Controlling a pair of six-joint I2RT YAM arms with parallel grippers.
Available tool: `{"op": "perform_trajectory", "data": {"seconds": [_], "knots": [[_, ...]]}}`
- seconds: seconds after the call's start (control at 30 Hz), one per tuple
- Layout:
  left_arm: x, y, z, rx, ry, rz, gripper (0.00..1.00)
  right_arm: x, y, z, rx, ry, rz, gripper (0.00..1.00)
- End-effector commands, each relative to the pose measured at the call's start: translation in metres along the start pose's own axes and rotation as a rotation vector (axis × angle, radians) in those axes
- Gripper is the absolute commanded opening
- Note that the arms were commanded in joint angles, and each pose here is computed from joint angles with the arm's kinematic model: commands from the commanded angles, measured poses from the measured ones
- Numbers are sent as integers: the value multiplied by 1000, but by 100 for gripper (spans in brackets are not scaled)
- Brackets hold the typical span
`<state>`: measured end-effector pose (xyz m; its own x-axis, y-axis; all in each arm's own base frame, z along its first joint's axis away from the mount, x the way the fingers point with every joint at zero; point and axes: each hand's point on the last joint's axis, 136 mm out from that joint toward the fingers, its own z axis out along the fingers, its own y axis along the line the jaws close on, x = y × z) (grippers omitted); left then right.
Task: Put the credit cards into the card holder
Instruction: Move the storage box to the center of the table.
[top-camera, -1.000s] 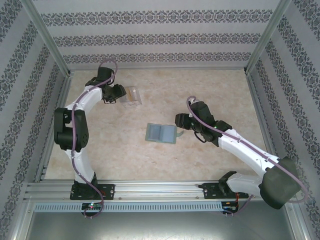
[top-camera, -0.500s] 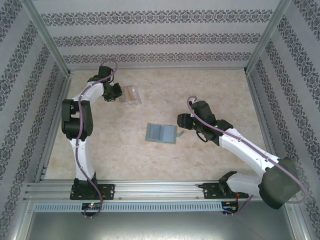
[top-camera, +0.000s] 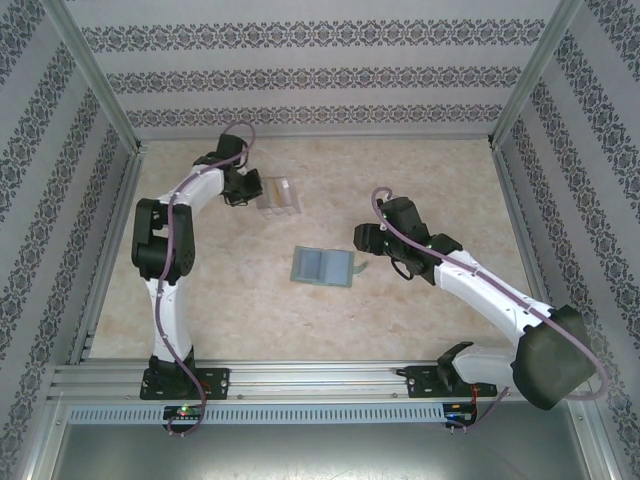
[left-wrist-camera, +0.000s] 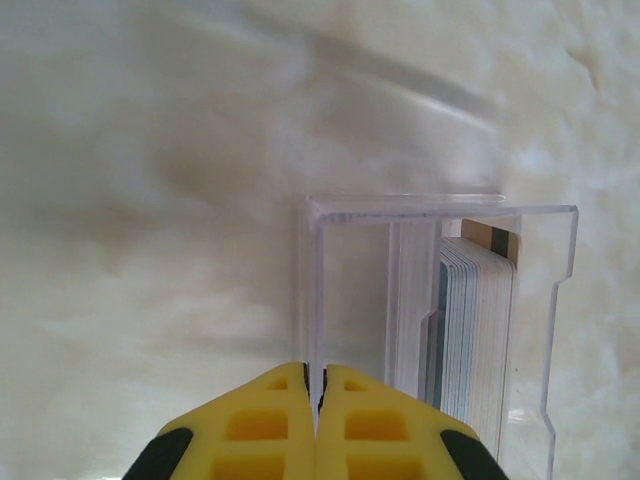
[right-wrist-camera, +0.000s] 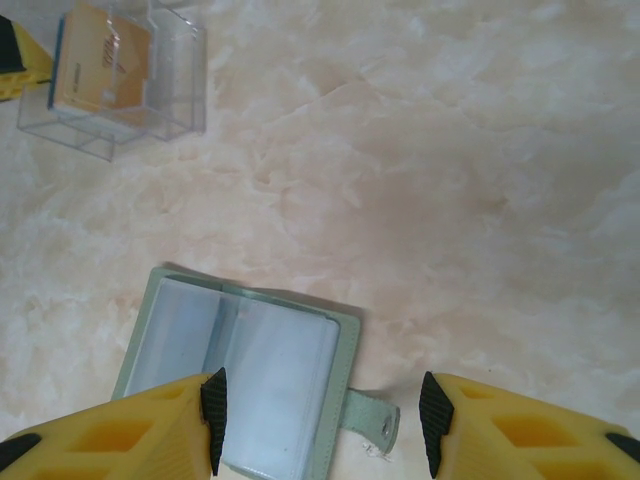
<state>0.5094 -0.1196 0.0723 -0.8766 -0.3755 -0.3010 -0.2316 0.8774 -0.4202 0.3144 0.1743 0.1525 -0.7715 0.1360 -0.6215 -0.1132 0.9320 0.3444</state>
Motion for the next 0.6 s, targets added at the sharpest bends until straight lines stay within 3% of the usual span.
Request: {"op": "perform_trajectory", "data": {"seconds": [0.0, 0.3, 0.57], "knots": [[26, -56, -14, 80, 41, 22, 0, -17, 2, -4, -10, -34, 27, 57], [91, -133, 5, 131, 86, 61, 0, -22, -25, -4, 31, -37, 116, 57], [109, -171, 19, 204, 114, 34, 14, -28, -25, 8, 38, -19, 102, 64]]}}
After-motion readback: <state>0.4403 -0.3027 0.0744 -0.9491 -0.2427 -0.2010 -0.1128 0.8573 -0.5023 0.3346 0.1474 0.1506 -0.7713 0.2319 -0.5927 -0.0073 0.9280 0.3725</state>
